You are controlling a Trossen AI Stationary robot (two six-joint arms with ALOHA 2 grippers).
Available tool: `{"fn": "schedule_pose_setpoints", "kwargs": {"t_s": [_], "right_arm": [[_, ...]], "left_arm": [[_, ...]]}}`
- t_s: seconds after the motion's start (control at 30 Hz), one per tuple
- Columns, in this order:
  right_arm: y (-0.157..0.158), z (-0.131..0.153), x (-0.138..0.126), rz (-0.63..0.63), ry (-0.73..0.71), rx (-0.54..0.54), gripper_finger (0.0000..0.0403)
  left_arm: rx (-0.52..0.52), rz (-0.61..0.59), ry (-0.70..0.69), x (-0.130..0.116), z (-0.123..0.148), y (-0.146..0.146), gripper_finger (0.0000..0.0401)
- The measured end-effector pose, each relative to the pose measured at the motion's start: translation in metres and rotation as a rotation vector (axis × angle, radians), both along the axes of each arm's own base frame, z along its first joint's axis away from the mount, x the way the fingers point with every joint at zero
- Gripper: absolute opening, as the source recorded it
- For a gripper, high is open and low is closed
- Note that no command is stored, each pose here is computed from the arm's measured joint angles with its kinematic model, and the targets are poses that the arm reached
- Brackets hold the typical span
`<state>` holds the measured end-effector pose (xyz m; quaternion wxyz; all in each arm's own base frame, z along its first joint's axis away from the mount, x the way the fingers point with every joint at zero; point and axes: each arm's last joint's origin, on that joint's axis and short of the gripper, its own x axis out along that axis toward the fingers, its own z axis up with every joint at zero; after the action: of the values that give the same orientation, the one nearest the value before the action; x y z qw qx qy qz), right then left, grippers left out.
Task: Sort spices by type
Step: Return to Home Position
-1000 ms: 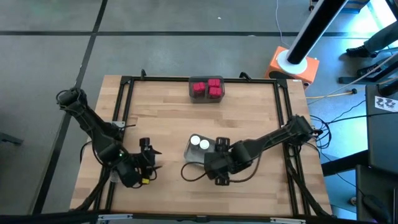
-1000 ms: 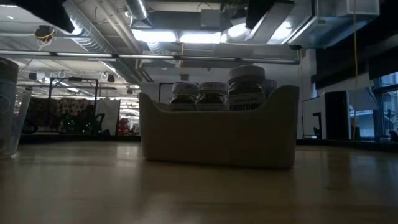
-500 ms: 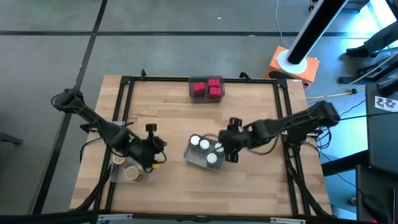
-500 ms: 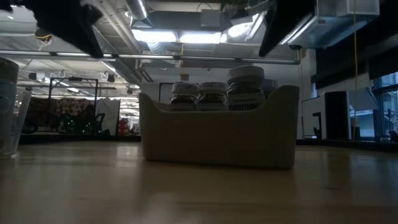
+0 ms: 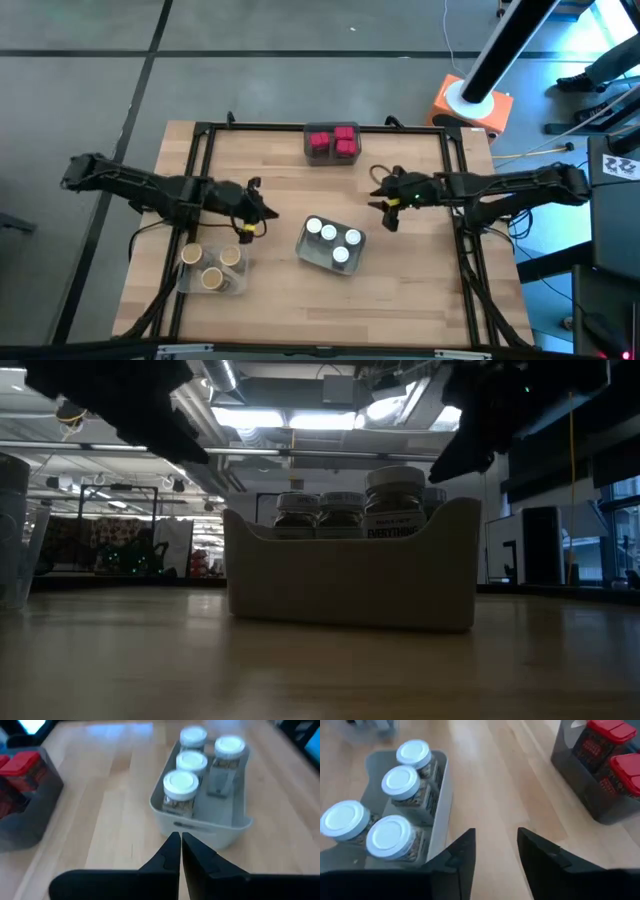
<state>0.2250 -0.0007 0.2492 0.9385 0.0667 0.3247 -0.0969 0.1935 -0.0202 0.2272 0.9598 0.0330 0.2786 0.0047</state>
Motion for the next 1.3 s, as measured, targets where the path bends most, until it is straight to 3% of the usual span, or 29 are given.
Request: {"fn": "schedule_pose_setpoints", "kwargs": {"t_s": [0.17, 0.33, 0.57, 0.8, 0.93, 1.3], "right_arm": [[-0.015, -0.017, -0.017, 0.015, -0.105, 0.021, 0.0113], [-0.027, -0.034, -0.030, 0.020, -0.211, 0.027, 0.0080], [-0.032, -0.058, -0.054, -0.080, -0.242, -0.013, 0.0045], [-0.027, -0.065, -0.077, -0.097, -0.325, 0.011, 0.0033], [-0.025, -0.066, -0.088, -0.096, -0.378, 0.005, 0.0033], [-0.022, -0.084, -0.107, -0.100, -0.471, -0.011, 0.0033]], "left_arm": [[-0.074, -0.017, -0.132, -0.014, -0.012, 0.018, 0.0003], [-0.066, 0.005, -0.236, -0.028, -0.022, 0.024, 0.0003], [-0.081, 0.005, -0.398, -0.047, -0.041, 0.023, 0.0005], [-0.128, 0.062, -0.424, -0.060, -0.056, 0.024, 0.0006], [-0.078, 0.044, -0.417, -0.061, -0.059, 0.024, 0.0010], [-0.068, 0.044, -0.465, -0.062, -0.054, 0.025, 0.0007]]}}
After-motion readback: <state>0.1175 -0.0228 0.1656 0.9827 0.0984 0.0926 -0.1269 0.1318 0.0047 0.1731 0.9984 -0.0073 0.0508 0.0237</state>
